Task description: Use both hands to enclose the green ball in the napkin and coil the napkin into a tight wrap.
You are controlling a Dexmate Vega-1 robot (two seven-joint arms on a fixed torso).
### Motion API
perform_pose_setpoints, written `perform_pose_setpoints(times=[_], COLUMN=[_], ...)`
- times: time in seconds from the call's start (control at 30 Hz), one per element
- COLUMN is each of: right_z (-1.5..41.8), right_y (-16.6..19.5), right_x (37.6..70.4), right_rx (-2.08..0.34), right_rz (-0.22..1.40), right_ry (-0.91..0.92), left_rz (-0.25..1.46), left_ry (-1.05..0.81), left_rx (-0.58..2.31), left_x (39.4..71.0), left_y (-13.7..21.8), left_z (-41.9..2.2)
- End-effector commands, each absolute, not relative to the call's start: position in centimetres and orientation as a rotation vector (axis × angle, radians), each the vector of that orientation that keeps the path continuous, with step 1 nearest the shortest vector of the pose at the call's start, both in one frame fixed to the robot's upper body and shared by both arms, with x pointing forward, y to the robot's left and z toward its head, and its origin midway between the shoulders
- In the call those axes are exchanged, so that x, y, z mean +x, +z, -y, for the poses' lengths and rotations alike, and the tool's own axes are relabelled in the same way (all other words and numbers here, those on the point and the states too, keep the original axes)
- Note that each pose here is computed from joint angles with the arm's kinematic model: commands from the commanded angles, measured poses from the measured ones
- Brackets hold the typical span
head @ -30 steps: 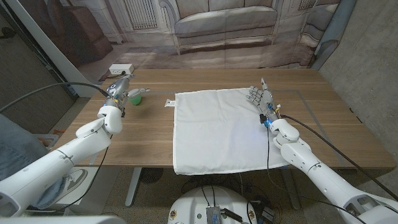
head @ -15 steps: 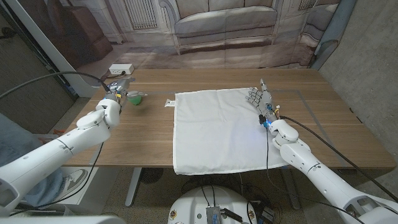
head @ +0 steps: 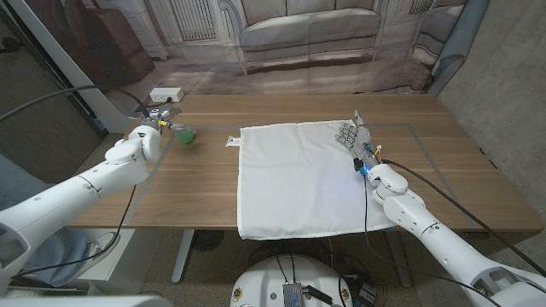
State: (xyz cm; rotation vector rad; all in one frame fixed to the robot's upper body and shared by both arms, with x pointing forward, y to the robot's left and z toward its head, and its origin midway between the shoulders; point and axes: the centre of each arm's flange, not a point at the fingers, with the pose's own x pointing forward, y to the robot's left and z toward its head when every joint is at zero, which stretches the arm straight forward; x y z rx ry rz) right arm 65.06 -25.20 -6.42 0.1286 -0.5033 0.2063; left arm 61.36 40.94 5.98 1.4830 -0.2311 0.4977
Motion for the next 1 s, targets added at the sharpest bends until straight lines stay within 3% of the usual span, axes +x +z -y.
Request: perform_pose_setpoints(times=[0.03, 0.57, 1.0], right_z=[25.1, 24.6, 24.5], right_y=[-6.5, -6.2, -6.3], right_x=[65.1, 65.0, 64.7], right_rx=[0.123, 0.118, 0.110], right_rz=[0.479, 0.482, 0.476], right_ry=[0.203, 0.211, 0.205], left_rz=[0.161, 0.034, 0.014], left_ry=[0.478, 0.426, 0.411], left_rx=[1.561, 1.688, 1.695], left_x=[62.9, 64.4, 65.4], left_y=[7.8, 9.0, 7.8], left_z=[-41.4, -40.8, -41.0])
